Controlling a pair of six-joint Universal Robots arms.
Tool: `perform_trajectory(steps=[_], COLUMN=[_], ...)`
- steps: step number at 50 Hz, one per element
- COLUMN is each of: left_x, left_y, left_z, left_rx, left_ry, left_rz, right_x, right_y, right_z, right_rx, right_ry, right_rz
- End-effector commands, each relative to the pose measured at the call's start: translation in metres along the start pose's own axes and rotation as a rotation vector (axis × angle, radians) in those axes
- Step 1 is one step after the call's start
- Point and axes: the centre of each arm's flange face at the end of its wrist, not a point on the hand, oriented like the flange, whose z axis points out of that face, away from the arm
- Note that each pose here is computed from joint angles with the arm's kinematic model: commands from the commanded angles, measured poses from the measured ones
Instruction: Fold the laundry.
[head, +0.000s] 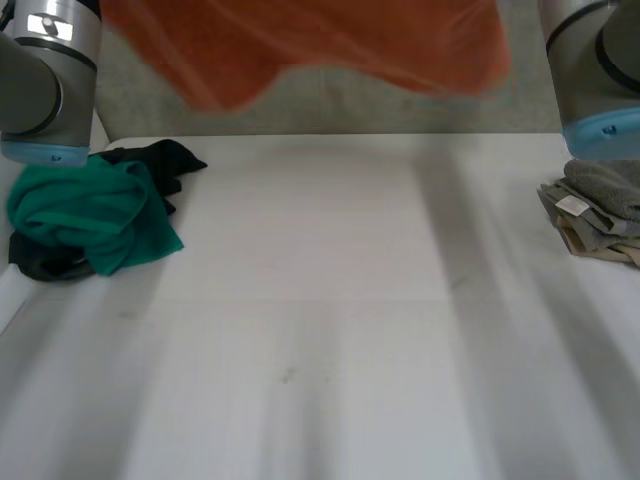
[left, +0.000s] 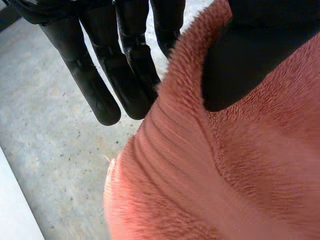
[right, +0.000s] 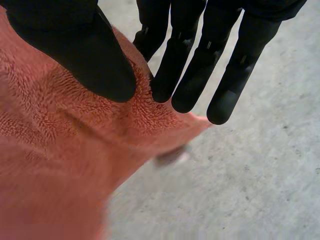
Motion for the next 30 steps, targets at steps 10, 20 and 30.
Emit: perform_trajectory(steps=[10, 20, 30], left_x=[0.060, 0.072, 0.058], left_y=[0.074, 0.072, 0.039], left_z=[-0.178, -0.251, -0.233], left_rx=[-0.607, -0.778, -0.685], left_ry=[0.250, 0.379, 0.337], left_rz=[-0.078, 0.005, 0.022], right_x=[-0.073, -0.092, -0.031], right_y=[0.130, 0.174, 0.154], right_z=[-0.133, -0.187, -0.170], right_rx=[-0.615, -0.816, -0.818], right_ry=[-0.405, -0.508, -0.300], right_rz=[-0.063, -0.039, 0.099])
